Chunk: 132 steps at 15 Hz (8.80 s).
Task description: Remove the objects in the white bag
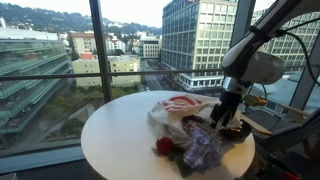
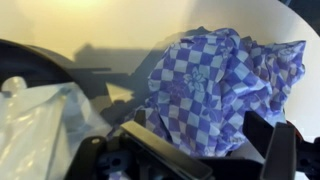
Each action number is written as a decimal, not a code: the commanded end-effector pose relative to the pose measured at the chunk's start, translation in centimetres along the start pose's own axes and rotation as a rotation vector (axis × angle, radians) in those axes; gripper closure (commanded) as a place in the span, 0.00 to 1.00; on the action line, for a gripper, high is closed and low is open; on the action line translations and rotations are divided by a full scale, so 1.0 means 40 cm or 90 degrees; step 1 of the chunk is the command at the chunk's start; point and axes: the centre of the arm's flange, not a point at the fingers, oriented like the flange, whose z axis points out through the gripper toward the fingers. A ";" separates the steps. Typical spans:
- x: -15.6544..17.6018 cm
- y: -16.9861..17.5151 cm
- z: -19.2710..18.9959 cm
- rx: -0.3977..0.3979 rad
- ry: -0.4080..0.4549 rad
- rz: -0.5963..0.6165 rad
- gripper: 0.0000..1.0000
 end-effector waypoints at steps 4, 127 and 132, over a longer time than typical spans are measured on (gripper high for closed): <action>0.085 0.034 0.170 -0.055 0.029 -0.103 0.00; 0.284 -0.406 -0.281 0.463 -0.335 -0.017 0.96; 0.386 -0.477 -0.287 0.437 -0.231 -0.076 0.96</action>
